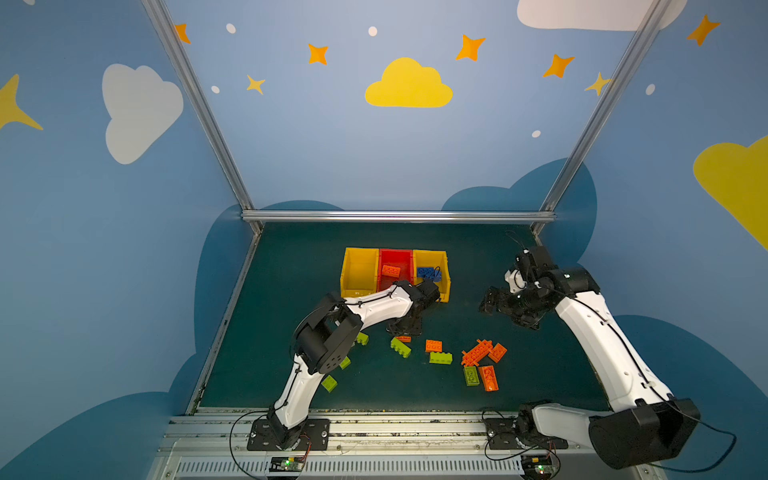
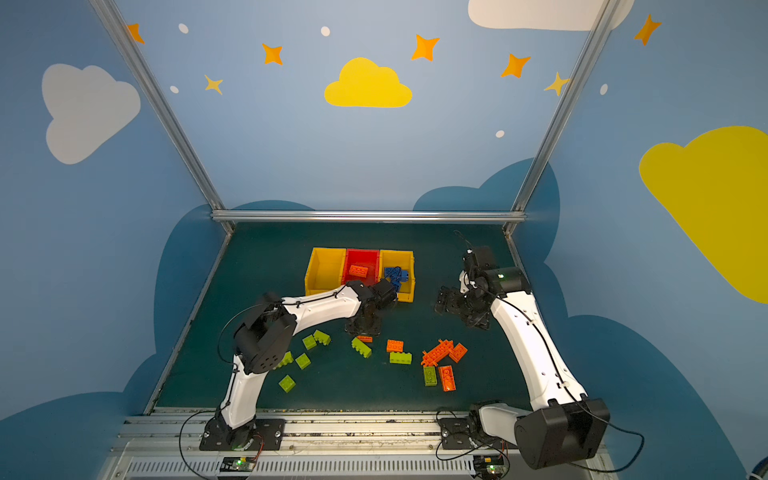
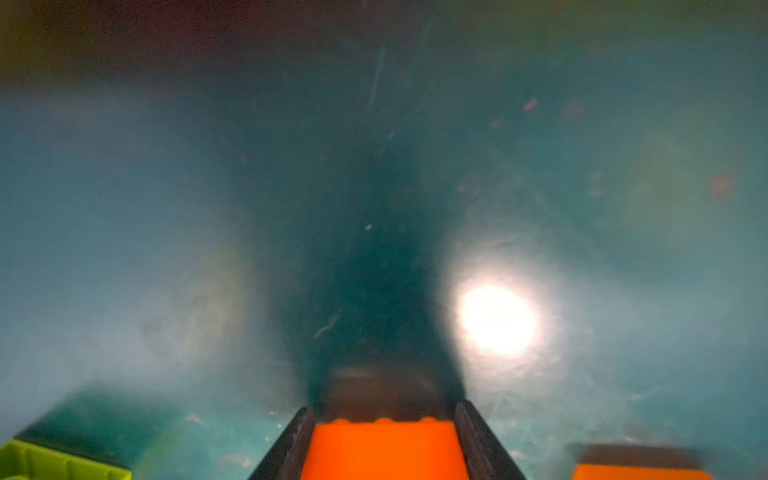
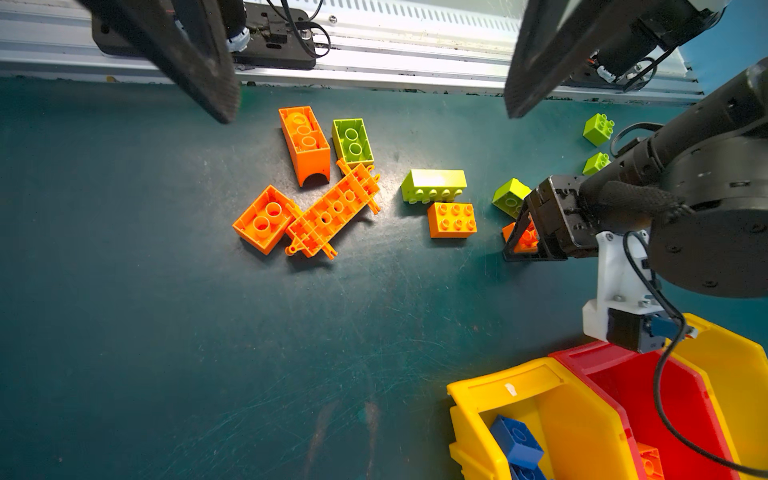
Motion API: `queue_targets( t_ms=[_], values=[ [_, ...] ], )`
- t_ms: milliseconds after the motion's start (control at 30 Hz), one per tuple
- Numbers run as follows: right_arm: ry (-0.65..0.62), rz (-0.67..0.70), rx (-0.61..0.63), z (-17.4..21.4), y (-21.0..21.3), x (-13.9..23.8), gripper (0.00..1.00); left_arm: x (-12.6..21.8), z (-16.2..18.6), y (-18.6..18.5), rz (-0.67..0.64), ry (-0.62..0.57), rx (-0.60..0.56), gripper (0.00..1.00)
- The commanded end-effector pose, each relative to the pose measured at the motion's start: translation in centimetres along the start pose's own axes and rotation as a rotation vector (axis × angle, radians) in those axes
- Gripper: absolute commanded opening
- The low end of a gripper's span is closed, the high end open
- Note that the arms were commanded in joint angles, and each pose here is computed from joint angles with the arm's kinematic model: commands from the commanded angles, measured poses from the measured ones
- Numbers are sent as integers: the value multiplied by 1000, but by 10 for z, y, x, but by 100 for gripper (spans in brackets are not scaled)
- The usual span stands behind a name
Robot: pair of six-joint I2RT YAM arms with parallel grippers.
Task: Sort the legos into containers by color
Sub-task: 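Carry the second orange brick into the red bin with the left gripper and release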
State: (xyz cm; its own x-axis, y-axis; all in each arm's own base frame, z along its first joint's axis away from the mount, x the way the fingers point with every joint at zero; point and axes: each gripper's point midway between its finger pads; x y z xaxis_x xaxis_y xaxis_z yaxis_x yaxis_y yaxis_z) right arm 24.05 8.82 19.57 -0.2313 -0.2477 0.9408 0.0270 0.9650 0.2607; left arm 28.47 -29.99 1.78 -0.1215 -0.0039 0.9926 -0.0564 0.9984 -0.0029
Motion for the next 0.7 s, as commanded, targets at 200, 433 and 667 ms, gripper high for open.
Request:
queue_targets(
  t_ms=[200, 433, 667],
  values=[
    [-3, -22, 22, -11, 7, 3, 97, -7, 12, 20, -63, 39, 6, 52],
    [-19, -30, 19, -15, 10, 6, 97, -4, 3, 29, -81, 37, 27, 43],
    [-46, -30, 23, -22, 12, 12, 97, 12, -24, 34, -71, -4, 40, 42]
  ],
)
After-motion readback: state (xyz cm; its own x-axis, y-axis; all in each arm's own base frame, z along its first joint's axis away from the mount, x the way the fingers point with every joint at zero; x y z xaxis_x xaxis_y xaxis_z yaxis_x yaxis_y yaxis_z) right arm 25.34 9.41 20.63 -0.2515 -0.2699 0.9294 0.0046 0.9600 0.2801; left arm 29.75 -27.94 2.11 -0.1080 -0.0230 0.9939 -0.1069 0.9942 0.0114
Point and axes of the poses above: each gripper's point midway between its finger pads, its own x axis back along the fingers, its own y axis along the line the jaws close on, z = x × y, and after that the axes turned 7 degrees about x, right-handed
